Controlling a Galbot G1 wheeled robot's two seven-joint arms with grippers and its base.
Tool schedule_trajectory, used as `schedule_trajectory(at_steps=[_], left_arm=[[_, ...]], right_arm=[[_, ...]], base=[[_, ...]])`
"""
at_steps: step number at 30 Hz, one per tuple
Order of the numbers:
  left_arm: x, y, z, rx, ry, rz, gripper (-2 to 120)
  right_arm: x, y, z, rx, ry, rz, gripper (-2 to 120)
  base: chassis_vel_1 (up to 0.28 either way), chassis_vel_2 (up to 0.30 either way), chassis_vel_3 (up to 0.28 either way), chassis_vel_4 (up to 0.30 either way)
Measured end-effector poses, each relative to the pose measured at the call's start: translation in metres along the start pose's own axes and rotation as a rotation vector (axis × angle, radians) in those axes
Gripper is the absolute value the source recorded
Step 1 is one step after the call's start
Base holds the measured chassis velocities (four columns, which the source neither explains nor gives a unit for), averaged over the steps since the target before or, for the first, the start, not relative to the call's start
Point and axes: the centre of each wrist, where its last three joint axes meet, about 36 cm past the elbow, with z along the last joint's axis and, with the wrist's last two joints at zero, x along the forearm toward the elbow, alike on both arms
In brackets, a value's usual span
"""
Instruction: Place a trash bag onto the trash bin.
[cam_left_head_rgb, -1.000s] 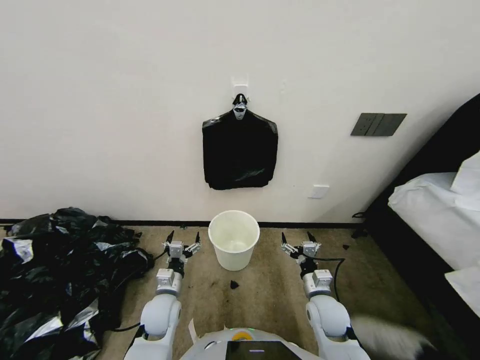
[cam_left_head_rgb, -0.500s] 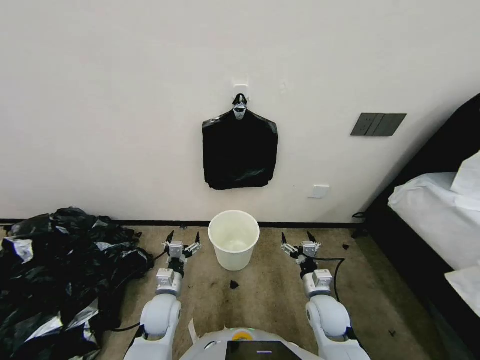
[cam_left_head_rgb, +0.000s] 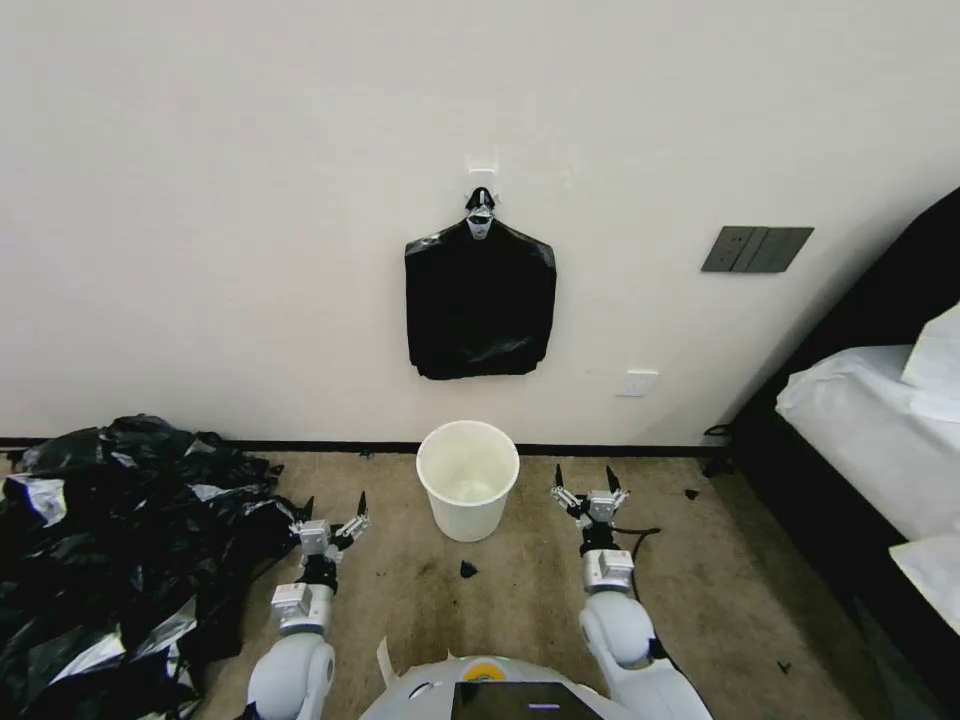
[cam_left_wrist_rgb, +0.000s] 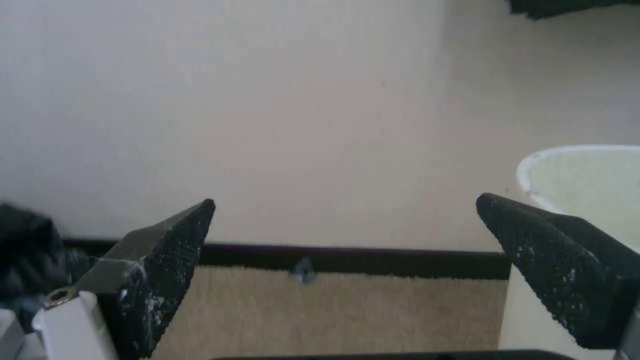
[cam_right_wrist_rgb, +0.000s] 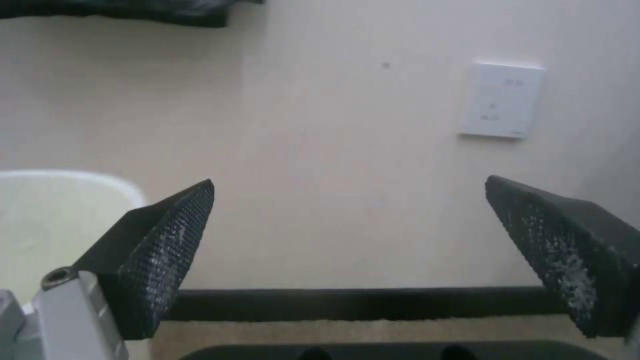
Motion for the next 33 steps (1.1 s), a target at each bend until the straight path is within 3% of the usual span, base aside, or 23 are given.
schedule_trajectory(at_steps=[9,13,15,18,25,28,29,32,33], left_arm=[[-0.013,0.023,-0.034,-0.079,-0.151,0.096,100],[-0.020,0.018,-0.047,-0.026,-0.217,0.054,100],[-0.023,0.012,-0.056,0.022,-0.231,0.013,100],[-0.024,0.010,-0.065,0.035,-0.248,0.004,100],[-0.017,0.005,-0.083,0.031,-0.318,0.030,100],[-0.012,-0.003,-0.083,0.048,-0.314,0.028,100],[-0.012,-0.003,-0.083,0.048,-0.314,0.028,100],[-0.009,-0.008,-0.071,0.036,-0.277,0.014,100],[-0.009,-0.008,-0.071,0.036,-0.277,0.014,100]], right_arm=[[-0.021,-0.009,-0.028,0.007,-0.140,-0.061,100],[-0.032,-0.012,-0.059,-0.065,-0.225,-0.078,100],[-0.034,-0.012,-0.085,-0.128,-0.244,-0.078,100],[-0.036,-0.012,-0.105,-0.157,-0.247,-0.088,100],[-0.056,-0.014,-0.106,-0.195,-0.240,-0.161,100],[-0.080,0.009,-0.120,-0.414,-0.253,-0.227,100],[-0.080,0.009,-0.120,-0.414,-0.253,-0.227,100],[-0.100,0.051,-0.142,-0.679,-0.226,-0.299,100],[-0.100,0.051,-0.142,-0.679,-0.226,-0.299,100]], base=[[0.000,0.000,0.000,0.000],[0.000,0.000,0.000,0.000],[0.000,0.000,0.000,0.000],[0.000,0.000,0.000,0.000],[0.000,0.000,0.000,0.000],[0.000,0.000,0.000,0.000],[0.000,0.000,0.000,0.000],[0.000,0.000,0.000,0.000],[0.000,0.000,0.000,0.000]])
